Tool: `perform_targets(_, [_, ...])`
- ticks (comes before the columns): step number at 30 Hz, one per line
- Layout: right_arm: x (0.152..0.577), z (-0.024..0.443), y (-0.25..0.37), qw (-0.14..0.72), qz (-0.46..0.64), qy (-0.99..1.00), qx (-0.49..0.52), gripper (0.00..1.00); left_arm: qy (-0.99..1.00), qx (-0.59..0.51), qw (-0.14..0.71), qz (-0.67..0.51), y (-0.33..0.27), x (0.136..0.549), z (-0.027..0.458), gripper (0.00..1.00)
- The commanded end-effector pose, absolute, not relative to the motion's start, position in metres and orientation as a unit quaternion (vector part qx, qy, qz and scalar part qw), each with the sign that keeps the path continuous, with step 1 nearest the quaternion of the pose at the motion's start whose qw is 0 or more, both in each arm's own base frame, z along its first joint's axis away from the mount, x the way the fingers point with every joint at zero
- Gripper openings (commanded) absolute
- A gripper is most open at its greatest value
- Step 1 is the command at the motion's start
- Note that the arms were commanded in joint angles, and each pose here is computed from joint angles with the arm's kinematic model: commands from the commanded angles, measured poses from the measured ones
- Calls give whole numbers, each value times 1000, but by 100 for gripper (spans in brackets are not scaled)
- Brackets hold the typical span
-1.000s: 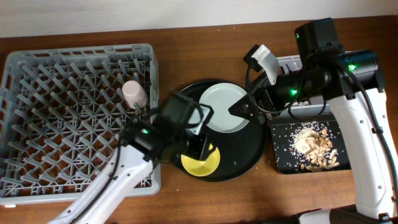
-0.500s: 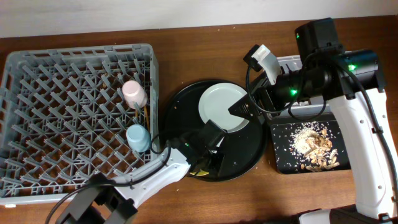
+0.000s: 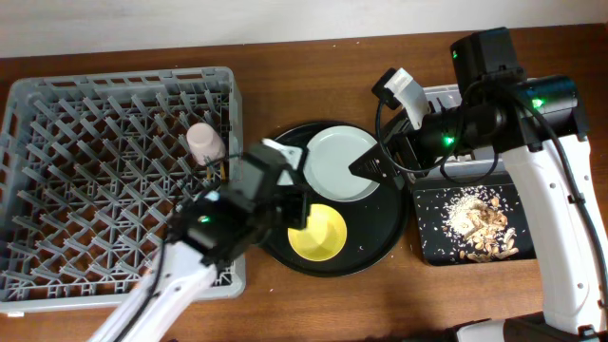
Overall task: Sort waste into correct bins and load items into the dishwasher rack
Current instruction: 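Move the left gripper to the yellow bowl and grasp its rim, then carry the yellow bowl to the rack and set it in the back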
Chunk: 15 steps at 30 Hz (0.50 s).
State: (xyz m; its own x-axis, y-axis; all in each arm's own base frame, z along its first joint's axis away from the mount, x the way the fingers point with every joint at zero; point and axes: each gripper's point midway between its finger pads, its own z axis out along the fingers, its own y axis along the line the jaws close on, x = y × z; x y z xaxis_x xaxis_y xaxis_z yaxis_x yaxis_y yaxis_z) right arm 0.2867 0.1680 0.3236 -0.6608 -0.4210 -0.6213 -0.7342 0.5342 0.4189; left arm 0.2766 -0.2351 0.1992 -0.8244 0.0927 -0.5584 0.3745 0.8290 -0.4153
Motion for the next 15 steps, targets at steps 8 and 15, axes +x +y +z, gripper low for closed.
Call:
perform_targets(8, [287,323,166,231,338,846,-343,99,936,86,200,-278,-188,275,184,58])
perform_targets(15, [328,322,-32,289,275,917,26,99,926,230,123,-272,-302,240,105,60])
